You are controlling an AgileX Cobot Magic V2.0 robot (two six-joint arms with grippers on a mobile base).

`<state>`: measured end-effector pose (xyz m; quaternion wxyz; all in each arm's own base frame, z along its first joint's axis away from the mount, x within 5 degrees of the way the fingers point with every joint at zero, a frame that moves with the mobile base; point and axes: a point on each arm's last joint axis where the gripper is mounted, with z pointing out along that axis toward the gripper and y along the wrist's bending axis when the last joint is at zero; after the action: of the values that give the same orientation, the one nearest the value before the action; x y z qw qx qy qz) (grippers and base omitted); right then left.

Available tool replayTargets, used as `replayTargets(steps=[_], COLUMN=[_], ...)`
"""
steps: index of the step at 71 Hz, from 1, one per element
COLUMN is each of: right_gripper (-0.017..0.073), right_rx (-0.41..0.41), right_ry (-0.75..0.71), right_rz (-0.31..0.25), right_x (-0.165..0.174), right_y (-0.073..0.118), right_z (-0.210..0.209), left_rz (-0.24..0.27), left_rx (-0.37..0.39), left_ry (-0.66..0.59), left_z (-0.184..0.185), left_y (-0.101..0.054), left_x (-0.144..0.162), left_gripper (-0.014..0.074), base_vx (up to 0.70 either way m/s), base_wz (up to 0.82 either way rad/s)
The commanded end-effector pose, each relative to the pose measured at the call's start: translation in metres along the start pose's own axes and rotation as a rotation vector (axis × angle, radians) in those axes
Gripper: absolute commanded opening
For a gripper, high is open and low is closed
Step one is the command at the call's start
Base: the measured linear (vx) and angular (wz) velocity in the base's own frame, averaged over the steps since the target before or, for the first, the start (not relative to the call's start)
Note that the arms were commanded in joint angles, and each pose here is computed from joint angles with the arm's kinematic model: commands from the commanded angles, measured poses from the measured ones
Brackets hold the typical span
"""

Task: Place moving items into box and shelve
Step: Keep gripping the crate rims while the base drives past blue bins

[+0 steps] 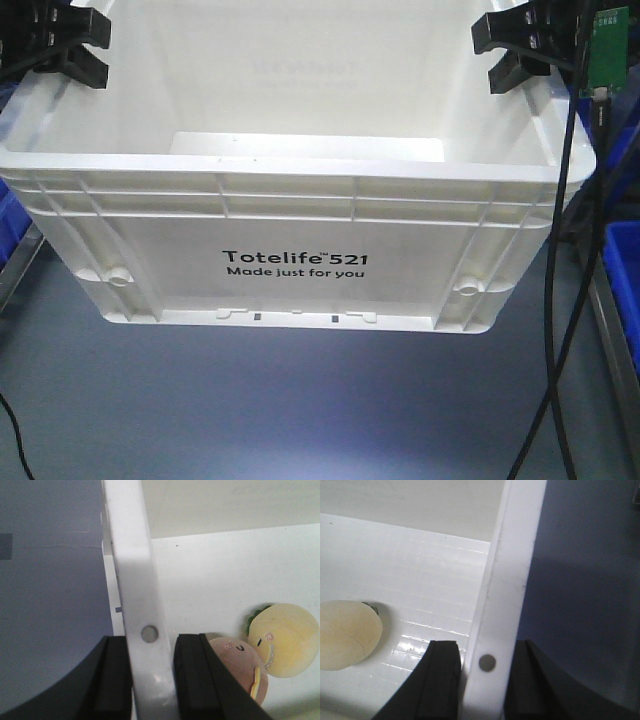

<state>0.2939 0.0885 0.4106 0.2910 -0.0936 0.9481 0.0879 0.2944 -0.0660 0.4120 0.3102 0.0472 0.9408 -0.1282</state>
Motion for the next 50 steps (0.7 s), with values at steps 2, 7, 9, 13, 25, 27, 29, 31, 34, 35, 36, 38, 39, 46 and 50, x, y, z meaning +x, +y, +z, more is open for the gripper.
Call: replayTargets(steps=[2,7,9,13,25,27,29,31,34,35,36,38,39,46,50], right_gripper=[-0.0012,-0.0012,-0.0012,-0.0012,-0.0012,-0.0012,-0.0012,-0.0012,-0.0012,-0.0012,-0.0012,-0.0012,-0.0012,-0.0012,-0.0012], right_rx=[-0.05,-0.05,-0.05,-0.05,-0.049,-0.049,-0.049,-0.049,-0.049,-0.049,-0.048,-0.047,-0.047,-0.047,-0.047], right_ry=[-0.207,-0.207,-0.207,-0.207,-0.208,-0.21,-0.21,-0.21,-0.21,-0.21,-0.21,-0.21,-0.21,-0.21,-0.21], right_rz=[-0.031,-0.031,-0.031,-0.031,-0.032,-0.032,-0.032,-0.032,-0.032,-0.032,-0.032,-0.032,-0.032,-0.032,-0.032], right_x=[-0.0129,-0.0129,-0.0129,-0.0129,-0.013,-0.0132,-0.0132,-0.0132,-0.0132,-0.0132,-0.0132,-0.0132,-0.0132,-0.0132,-0.0132], right_y=[0.0067,0.0067,0.0067,0.0067,0.0066,0.0066,0.0066,0.0066,0.0066,0.0066,0.0065,0.0064,0.0064,0.0064,0.0064], right_z=[-0.033,-0.033,-0.033,-0.033,-0.0331,-0.0331,-0.0331,-0.0331,-0.0331,-0.0331,-0.0331,-0.0331,-0.0331,-0.0331,-0.0331], left_rz=[0.012,0.012,0.012,0.012,0.012,0.012,0.012,0.012,0.012,0.012,0.012,0.012,0.012,0.012,0.012], left_rx=[0.076,0.076,0.076,0.076,0.076,0.076,0.076,0.076,0.076,0.076,0.076,0.076,0.076,0.076,0.076], left_ry=[-0.208,-0.208,-0.208,-0.208,-0.208,-0.208,-0.208,-0.208,-0.208,-0.208,-0.208,-0.208,-0.208,-0.208,-0.209], left_z=[-0.033,-0.033,-0.033,-0.033,-0.033,-0.033,-0.033,-0.033,-0.033,-0.033,-0.033,-0.033,-0.033,-0.033,-0.033], left_y=[-0.0137,-0.0137,-0.0137,-0.0137,-0.0137,-0.0137,-0.0137,-0.0137,-0.0137,-0.0137,-0.0137,-0.0137,-0.0137,-0.0137,-0.0137], left_x=[-0.0139,-0.0139,-0.0139,-0.0139,-0.0139,-0.0139,-0.0139,-0.0139,-0.0139,-0.0139,-0.0139,-0.0139,-0.0139,-0.0139,-0.014], left_gripper=[-0.0017,-0.0017,-0.0017,-0.0017,-0.0017,-0.0017,-0.0017,-0.0017,-0.0017,-0.0017,-0.0017,-0.0017,-0.0017,-0.0017,-0.0017], base_vx=[0.4,0.39,0.39,0.37,0.36,0.34,0.34,0.34,0.33,0.32,0.32,0.32,0.31,0.29,0.25], base_wz=[0.39,0.42,0.44,0.46,0.51,0.54,0.55,0.55,0.55,0.56,0.55,0.56,0.56,0.57,0.6])
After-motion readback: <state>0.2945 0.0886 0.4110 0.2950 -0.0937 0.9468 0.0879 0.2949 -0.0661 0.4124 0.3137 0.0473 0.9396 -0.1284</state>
